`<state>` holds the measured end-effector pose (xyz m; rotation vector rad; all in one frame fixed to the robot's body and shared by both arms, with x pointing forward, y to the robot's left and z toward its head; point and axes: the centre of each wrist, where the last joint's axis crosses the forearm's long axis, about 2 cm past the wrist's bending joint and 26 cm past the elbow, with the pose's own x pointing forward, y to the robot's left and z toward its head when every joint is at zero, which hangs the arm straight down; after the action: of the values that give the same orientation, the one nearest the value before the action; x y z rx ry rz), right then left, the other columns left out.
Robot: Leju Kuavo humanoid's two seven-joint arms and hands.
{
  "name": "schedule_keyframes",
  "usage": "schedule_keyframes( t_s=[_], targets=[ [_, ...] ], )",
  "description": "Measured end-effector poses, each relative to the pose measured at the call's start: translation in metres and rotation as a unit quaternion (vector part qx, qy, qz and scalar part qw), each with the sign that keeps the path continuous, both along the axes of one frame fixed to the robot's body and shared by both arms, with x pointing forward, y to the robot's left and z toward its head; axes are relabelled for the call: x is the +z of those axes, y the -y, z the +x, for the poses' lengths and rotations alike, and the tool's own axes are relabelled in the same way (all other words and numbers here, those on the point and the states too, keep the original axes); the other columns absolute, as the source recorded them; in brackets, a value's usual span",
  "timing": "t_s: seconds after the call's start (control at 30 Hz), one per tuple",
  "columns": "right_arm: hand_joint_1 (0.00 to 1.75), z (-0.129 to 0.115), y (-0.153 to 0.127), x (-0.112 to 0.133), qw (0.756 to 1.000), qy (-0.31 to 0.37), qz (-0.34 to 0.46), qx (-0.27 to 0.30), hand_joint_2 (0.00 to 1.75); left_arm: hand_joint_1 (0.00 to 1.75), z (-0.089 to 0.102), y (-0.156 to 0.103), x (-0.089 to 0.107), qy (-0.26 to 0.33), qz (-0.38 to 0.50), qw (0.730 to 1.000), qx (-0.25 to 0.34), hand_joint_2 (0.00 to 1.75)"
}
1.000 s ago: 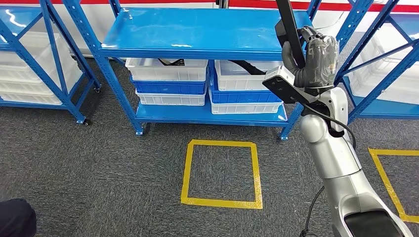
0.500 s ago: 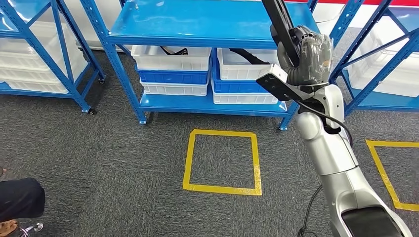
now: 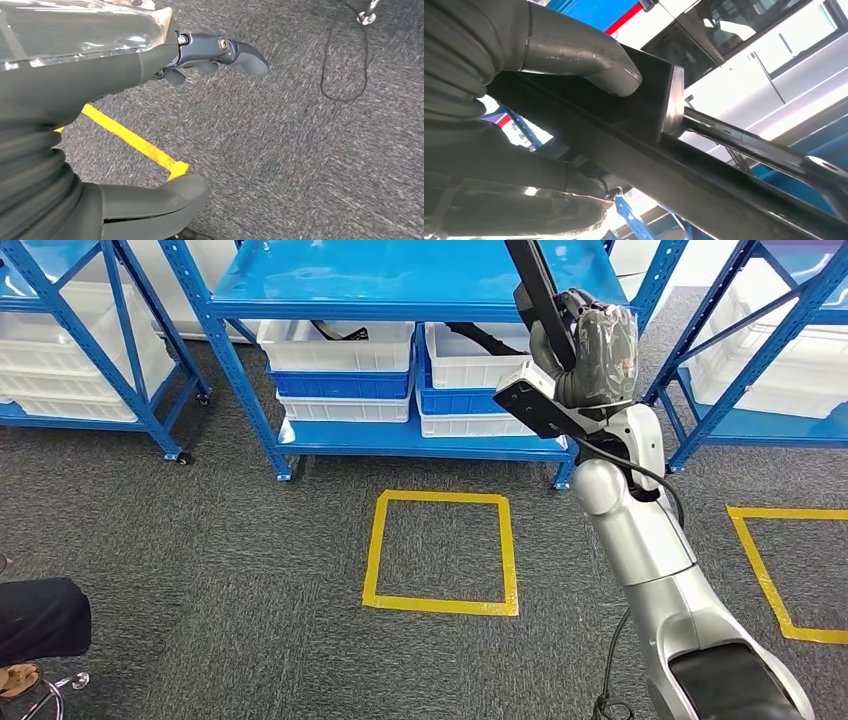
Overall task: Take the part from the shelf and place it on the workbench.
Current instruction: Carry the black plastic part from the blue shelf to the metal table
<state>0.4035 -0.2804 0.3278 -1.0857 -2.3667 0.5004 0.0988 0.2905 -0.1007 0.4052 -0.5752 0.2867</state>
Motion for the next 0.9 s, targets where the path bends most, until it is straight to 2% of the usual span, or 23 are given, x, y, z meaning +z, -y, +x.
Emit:
schedule_keyframes(
  t_s=[0.23, 0.9],
  targets=[
    [1.75, 0.008, -0.006, 0.006, 1.000, 0.001, 0.003, 0.007, 1.75, 0.00, -0.010, -0.002, -0.002, -0.002, 0.000, 1.000, 0.012, 1.75],
    [1.75, 0.011, -0.010, -0.009, 1.000, -0.011, 0.006, 0.004, 1.75, 0.00, -0.011, -0.004, -0.002, -0.012, 0.005, 1.000, 0.006, 1.75]
  ],
)
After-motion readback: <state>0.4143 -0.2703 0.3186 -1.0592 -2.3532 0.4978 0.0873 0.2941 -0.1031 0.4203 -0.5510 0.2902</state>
